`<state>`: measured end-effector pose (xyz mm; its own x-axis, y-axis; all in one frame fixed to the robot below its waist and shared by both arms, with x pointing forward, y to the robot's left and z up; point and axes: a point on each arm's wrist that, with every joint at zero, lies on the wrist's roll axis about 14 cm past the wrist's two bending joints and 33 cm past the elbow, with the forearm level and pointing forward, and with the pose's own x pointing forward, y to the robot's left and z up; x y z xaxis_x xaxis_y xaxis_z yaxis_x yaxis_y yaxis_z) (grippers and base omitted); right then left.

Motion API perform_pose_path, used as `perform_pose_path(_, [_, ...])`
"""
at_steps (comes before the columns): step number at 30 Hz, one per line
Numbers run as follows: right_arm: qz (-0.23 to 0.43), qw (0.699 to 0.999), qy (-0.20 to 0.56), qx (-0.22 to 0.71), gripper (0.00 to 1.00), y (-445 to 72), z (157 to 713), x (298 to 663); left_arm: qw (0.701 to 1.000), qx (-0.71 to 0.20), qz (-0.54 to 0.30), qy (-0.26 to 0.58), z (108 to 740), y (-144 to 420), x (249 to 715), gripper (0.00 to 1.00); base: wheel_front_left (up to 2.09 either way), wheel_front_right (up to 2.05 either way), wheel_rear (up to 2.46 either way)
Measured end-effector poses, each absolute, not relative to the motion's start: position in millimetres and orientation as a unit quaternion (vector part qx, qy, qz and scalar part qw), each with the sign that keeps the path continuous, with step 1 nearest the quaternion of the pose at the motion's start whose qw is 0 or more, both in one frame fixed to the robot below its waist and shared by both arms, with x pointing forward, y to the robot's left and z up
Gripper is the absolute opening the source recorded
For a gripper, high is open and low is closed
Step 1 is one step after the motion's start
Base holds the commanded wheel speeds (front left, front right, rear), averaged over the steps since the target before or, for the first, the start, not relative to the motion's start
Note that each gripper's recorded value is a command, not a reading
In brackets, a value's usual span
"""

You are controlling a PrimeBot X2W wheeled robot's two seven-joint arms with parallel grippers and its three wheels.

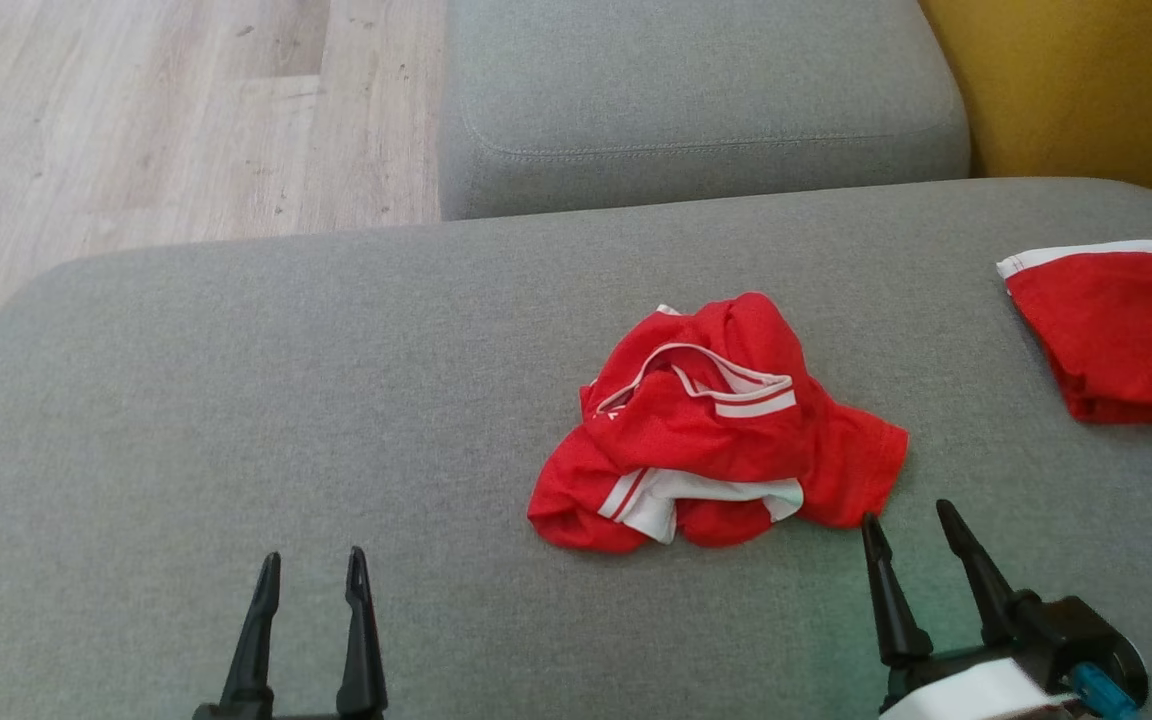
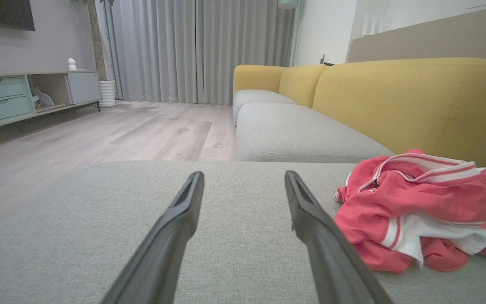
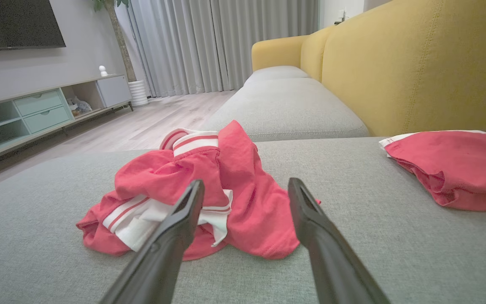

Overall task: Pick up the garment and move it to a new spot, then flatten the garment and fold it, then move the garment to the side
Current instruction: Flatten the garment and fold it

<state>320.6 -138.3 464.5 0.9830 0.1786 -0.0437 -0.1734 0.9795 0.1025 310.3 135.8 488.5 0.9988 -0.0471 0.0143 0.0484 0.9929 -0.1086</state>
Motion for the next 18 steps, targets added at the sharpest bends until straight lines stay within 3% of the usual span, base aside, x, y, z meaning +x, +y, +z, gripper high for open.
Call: perform_pose_path(18, [0.087, 0.994, 0.035, 0.053, 1.00, -138.3, 459.4, 318.4, 0.998, -0.054, -0.028, 0.002, 484.0, 132.0, 311.2, 1.00, 0.00, 0.00, 0.00])
